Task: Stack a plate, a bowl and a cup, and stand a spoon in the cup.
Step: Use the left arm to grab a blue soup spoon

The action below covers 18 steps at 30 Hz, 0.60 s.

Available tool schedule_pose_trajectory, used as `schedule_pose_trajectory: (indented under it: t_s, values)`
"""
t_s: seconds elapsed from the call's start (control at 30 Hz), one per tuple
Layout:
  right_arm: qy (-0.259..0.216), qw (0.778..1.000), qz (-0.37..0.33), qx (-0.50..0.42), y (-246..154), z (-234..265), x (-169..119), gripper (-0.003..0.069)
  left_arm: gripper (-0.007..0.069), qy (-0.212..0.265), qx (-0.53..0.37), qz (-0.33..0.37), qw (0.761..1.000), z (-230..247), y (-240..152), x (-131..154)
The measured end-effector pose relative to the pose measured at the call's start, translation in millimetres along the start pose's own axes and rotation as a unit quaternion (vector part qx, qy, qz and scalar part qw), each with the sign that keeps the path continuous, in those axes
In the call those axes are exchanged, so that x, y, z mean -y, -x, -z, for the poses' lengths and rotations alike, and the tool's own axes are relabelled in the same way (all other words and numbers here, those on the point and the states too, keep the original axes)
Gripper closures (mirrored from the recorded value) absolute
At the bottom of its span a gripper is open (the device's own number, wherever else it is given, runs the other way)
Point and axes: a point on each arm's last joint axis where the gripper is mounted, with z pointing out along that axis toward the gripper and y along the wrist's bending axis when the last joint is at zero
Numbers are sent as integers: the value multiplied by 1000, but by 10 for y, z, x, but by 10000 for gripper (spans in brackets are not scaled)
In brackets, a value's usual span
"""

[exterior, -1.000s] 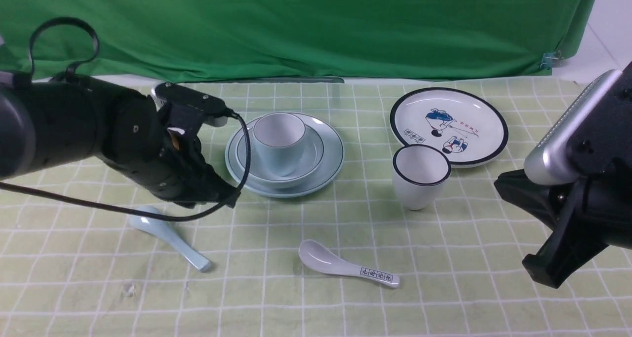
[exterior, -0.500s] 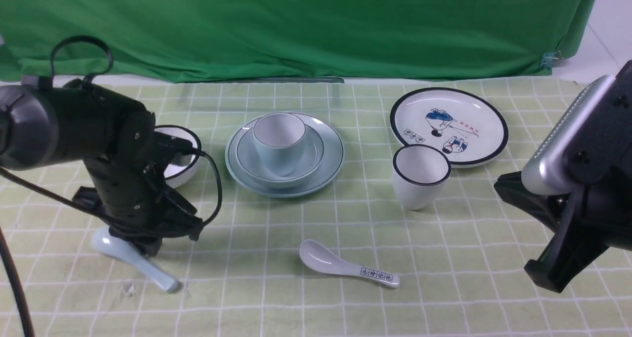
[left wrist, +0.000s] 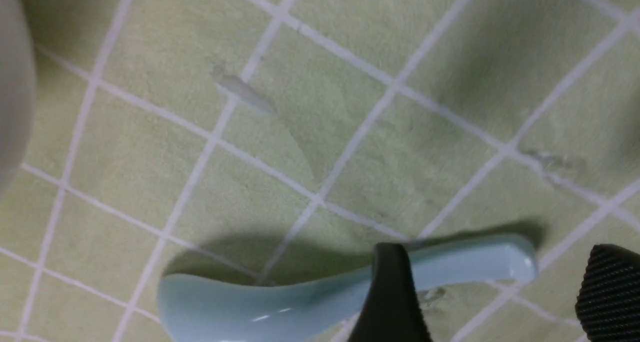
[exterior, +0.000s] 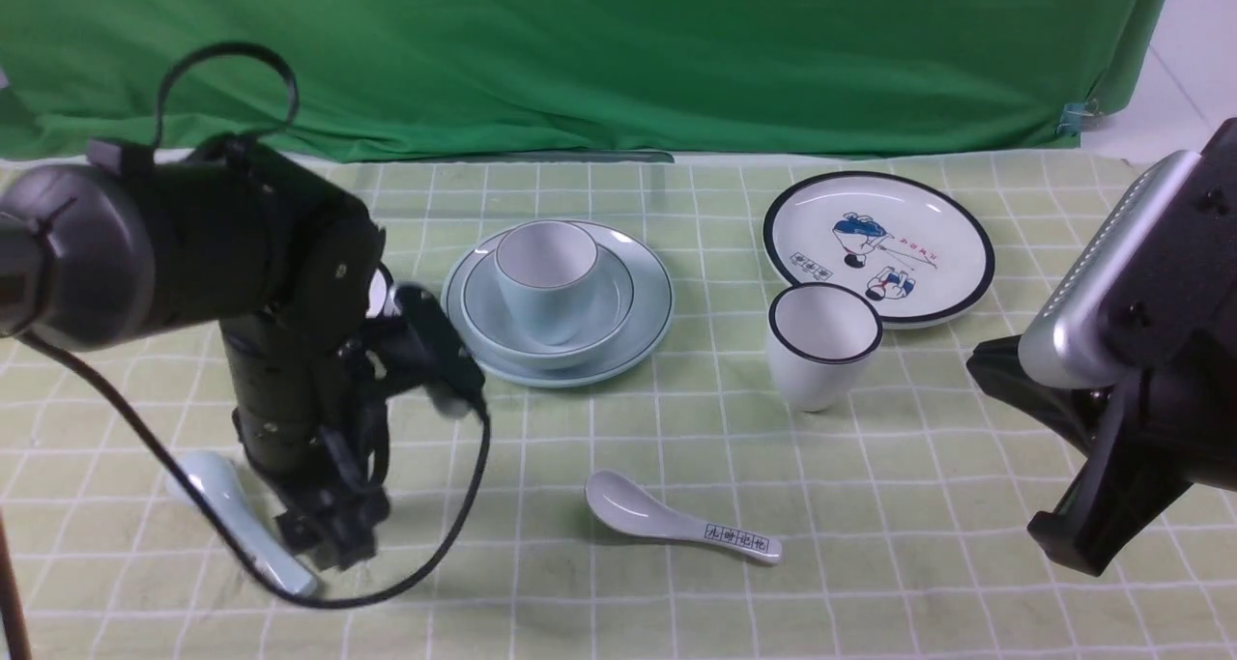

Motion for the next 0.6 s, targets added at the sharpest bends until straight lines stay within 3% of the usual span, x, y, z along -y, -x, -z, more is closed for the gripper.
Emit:
schedule_pose_trajectory:
  t_s: [0.5,0.6]
  values:
    - [4,1000,-7,-8,-15,0,-8,618,209,-10,-50,-65,997,-355,-218,-270]
    - [5,1000,-7,-9,-16,0,-9,617,247,-7,-50,-60,997,-363,-214,-278]
